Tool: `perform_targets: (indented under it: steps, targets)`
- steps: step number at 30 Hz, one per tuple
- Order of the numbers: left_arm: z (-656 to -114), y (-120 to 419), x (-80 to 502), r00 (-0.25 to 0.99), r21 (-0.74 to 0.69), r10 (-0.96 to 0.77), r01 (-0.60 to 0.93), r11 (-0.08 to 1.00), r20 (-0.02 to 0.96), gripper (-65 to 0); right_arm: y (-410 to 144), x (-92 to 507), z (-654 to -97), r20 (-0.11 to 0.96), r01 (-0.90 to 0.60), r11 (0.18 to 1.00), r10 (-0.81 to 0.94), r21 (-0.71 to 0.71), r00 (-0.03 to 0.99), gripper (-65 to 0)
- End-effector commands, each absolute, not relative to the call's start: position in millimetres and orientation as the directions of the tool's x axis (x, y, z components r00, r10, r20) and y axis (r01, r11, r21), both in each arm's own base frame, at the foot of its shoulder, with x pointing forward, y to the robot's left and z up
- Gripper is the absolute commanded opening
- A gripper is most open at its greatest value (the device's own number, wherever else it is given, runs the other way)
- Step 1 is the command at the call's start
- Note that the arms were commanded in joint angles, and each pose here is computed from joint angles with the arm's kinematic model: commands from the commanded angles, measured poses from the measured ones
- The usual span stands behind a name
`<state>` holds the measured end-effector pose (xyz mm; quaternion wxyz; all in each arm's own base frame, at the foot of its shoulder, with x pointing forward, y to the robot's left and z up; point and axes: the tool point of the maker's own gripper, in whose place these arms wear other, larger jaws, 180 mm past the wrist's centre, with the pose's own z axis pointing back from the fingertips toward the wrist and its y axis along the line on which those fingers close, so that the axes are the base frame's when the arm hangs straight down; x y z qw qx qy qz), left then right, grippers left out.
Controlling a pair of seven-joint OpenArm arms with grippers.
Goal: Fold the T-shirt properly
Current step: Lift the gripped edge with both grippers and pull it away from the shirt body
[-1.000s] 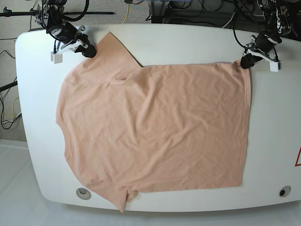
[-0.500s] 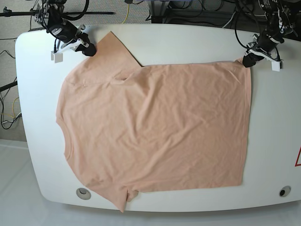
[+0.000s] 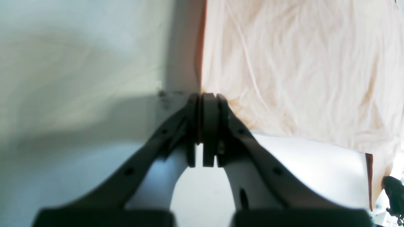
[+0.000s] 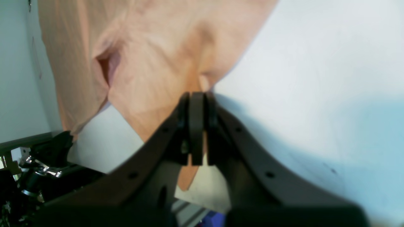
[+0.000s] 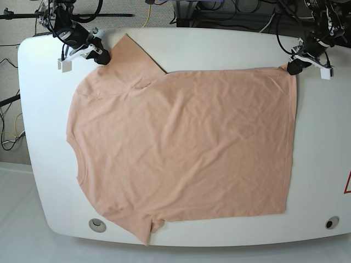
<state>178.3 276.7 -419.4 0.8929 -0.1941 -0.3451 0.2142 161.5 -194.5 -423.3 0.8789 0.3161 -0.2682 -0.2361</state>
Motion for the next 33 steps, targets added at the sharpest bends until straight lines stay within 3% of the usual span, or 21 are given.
perform_targets:
  steps: [1, 18, 33]
  targets:
    - [-414, 283, 177, 0.669, -0.476, 0.501, -0.242, 0.845, 0.549, -65.0, -201, 166, -416, 0.344, 0.233, 0.687, -0.592, 0.688, 0.729, -65.0]
    - [-403, 277, 165, 0.679, -0.454, 0.458, -0.202, 0.868, 0.574, -65.0, -226, 163, -394, 0.415, 0.228, 0.725, -0.591, 0.650, 0.692, -65.0]
    - [-397, 273, 150, 0.701, -0.438, 0.429, -0.183, 0.880, 0.569, -65.0, -213, 145, -379, 0.433, 0.188, 0.761, -0.533, 0.621, 0.727, -65.0]
